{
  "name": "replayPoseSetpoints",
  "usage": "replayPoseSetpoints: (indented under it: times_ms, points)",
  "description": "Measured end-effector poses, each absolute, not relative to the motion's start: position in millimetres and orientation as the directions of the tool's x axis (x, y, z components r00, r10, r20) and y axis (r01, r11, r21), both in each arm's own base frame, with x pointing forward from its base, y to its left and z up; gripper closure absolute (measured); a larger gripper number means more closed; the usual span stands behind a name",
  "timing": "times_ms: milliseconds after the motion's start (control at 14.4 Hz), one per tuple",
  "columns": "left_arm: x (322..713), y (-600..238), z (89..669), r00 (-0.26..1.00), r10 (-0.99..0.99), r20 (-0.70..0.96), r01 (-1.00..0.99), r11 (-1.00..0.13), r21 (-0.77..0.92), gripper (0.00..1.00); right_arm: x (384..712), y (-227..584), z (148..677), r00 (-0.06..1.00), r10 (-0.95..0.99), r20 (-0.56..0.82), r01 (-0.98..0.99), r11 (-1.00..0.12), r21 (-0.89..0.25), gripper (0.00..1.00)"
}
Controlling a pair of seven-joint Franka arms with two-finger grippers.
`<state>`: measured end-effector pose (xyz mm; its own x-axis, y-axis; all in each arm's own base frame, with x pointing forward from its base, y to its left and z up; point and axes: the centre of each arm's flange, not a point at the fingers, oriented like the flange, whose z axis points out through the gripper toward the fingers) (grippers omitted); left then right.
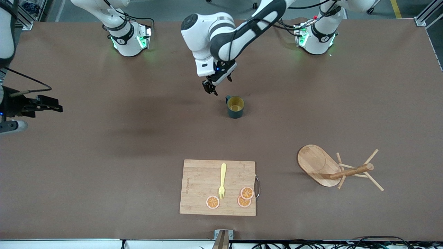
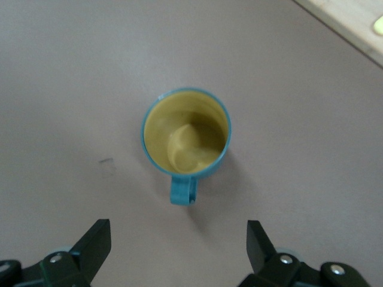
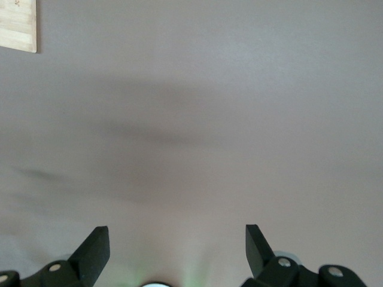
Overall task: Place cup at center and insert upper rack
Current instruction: 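Lower the left gripper onto the teal mug handle and grasp it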
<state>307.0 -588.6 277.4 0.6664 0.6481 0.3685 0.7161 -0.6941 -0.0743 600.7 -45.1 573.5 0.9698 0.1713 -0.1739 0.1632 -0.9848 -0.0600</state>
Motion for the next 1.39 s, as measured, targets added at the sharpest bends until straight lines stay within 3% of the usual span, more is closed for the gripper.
replayPoseSetpoints:
  times_ms: [485,970,1386]
  points:
    - [281.2,-597.9,195.8,0.546,0.661,0.515,0.773,-0.634,-0.006,0.0,598.5,-63.4,597.5,0.979,0.143,-0.143,0.141,-0.99,-0.025,0.0]
    - [263.1,-599.1,165.4,0.449,0.643,0.62,0.78,-0.621,0.08,0.01,586.5,-42.9,610.0,0.964,0.178,-0.195,0.173,-0.984,-0.045,0.0]
    - [270.5,-591.1,148.9,0.439,0.595,0.674,0.757,-0.648,0.079,0.19,558.5,-31.0,649.4,0.968,0.179,-0.176,0.175,-0.984,-0.04,0.0]
